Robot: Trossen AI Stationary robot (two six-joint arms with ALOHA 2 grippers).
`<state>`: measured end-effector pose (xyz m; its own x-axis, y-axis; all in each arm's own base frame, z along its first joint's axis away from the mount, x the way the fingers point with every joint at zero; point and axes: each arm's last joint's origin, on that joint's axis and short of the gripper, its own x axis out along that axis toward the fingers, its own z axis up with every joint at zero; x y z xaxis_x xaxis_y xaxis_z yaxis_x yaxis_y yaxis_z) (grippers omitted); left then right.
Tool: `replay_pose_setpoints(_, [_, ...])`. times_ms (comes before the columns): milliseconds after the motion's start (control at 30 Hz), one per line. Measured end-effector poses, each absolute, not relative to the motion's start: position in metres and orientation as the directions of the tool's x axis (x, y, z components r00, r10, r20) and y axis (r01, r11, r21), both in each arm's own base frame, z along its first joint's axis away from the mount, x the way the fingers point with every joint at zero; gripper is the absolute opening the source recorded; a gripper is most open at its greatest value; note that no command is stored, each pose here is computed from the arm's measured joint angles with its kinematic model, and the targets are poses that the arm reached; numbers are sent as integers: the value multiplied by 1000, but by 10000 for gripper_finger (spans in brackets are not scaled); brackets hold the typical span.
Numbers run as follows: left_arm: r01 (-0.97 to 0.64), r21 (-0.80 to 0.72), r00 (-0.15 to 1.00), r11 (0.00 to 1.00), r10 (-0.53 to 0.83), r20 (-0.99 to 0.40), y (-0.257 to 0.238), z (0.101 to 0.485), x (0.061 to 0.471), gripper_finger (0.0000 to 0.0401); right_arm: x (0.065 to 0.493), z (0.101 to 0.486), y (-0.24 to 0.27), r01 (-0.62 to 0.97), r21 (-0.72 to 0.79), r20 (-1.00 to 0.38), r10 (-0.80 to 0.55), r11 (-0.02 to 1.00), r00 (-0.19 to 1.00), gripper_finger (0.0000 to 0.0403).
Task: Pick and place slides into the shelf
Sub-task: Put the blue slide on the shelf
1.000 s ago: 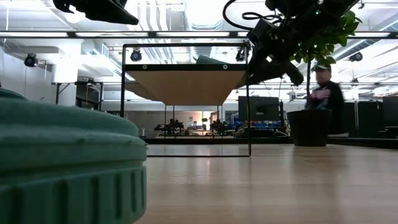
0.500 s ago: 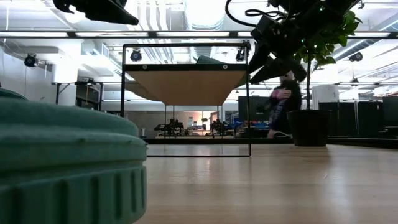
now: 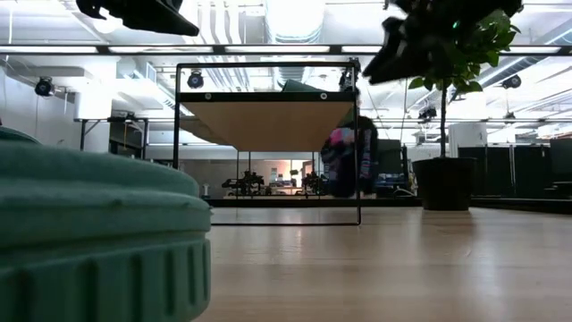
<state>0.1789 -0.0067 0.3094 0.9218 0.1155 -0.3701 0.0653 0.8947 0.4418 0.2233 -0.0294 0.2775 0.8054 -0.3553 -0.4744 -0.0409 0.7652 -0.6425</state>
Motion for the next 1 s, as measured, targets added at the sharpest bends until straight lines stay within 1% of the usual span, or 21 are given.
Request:
replay_pose_setpoints(67, [65, 442, 922, 895, 116, -370, -7, 309, 179, 15, 218, 285, -24, -30, -629, -443, -327, 777, 835, 181])
replay_pose_setpoints(133, [65, 442, 922, 895, 116, -370, -7, 309, 179, 15, 214, 292, -19, -45, -592, -409, -253, 805, 877, 179])
replay_pose_setpoints(200, [65, 442, 922, 895, 116, -369, -7, 309, 179, 15, 209, 297, -13, -104, -536, -390, -137, 838, 911, 176])
replay_pose_setpoints(267, [65, 442, 922, 895, 116, -369, -7, 309, 179, 15, 206, 301, -5, -196, -464, -371, 11, 864, 929, 172])
replay_pose_setpoints(333, [65, 442, 922, 895, 116, -369, -7, 309, 179, 15, 203, 304, 3, -299, -407, -349, 156, 863, 924, 168])
replay_pose_setpoints(400, [65, 442, 922, 895, 115, -369, -7, 310, 179, 15, 202, 308, 12, -351, -376, -319, 236, 858, 918, 164])
replay_pose_setpoints(467, [62, 442, 925, 895, 115, -362, -7, 310, 179, 15, 201, 308, 19, -376, -373, -316, 265, 848, 911, 160])
replay_pose_setpoints(600, [59, 442, 927, 895, 115, -357, -7, 311, 179, 15, 204, 304, 35, -398, -417, -339, 267, 817, 902, 145])
replay_pose_setpoints(700, [59, 441, 926, 895, 115, -359, -7, 310, 179, 15, 206, 297, 48, -413, -438, -382, 251, 799, 889, 125])
replay_pose_setpoints(800, [48, 412, 925, 910, 114, -361, -7, 310, 179, 15, 209, 287, 60, -362, -476, -442, 138, 802, 886, 96])
replay_pose_setpoints(900, [8, 313, 923, 950, 114, -369, -7, 312, 178, 15, 214, 274, 70, -310, -552, -477, 12, 774, 879, 60])
replay_pose_setpoints(1000, [-36, 195, 925, 980, 106, -364, -7, 319, 175, 15, 218, 264, 79, -298, -605, -498, -58, 739, 865, 23])
